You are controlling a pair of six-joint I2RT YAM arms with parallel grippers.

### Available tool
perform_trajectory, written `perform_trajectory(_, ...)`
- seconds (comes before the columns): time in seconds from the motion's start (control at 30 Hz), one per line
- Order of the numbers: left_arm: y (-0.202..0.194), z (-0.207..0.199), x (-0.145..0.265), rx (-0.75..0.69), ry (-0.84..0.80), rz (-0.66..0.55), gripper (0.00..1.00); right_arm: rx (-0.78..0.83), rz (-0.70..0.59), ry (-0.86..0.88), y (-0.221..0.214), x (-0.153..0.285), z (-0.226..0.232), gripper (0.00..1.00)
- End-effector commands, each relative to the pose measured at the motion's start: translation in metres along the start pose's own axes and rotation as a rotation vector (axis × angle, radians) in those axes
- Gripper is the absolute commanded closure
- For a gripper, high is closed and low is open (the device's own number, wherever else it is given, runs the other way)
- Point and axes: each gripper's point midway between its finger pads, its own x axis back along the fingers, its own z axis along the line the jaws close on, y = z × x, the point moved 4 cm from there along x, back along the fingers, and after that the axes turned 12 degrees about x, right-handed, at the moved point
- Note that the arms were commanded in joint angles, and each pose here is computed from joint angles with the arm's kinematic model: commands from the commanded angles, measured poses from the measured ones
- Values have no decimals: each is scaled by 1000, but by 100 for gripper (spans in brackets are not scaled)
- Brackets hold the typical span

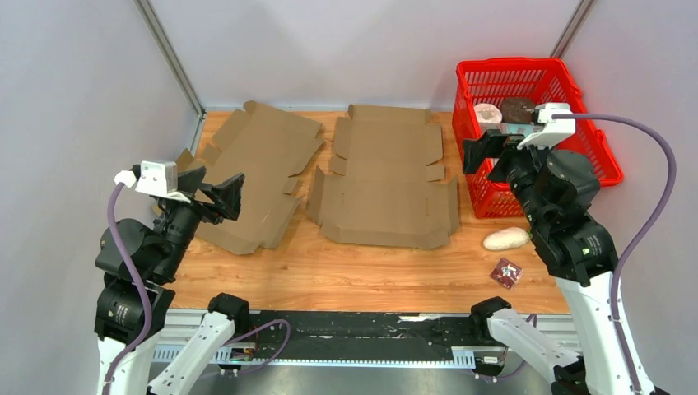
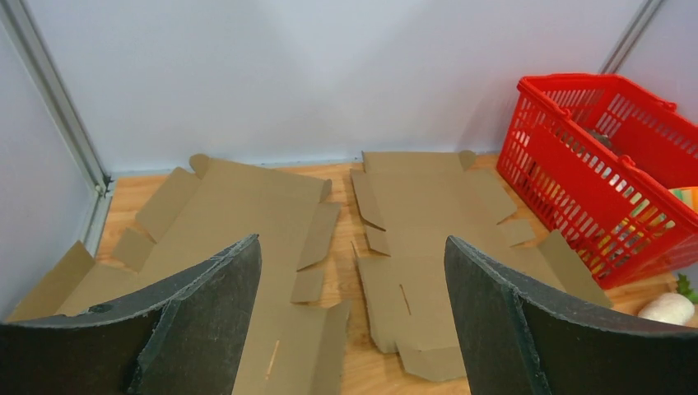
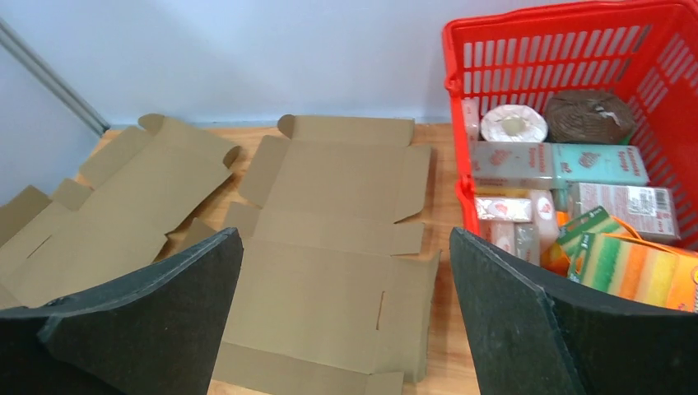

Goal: Fold the paper box

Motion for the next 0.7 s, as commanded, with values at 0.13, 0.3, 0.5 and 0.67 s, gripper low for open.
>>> perform_trajectory(0.13, -21, 0, -8, 23, -19, 71, 11, 80, 38, 225, 3, -20, 66, 0)
perform_trajectory(0.3, -49, 1, -17, 74, -20, 175, 10, 72, 121, 515, -29, -26, 148, 0)
perform_trajectory(0.5, -105, 4, -30, 199, 23, 430, 15, 60, 260, 592, -87, -30, 180, 0)
perform_trajectory(0.67, -163, -1, -39, 341, -26, 623, 23, 3, 365, 579, -132, -20, 176, 0)
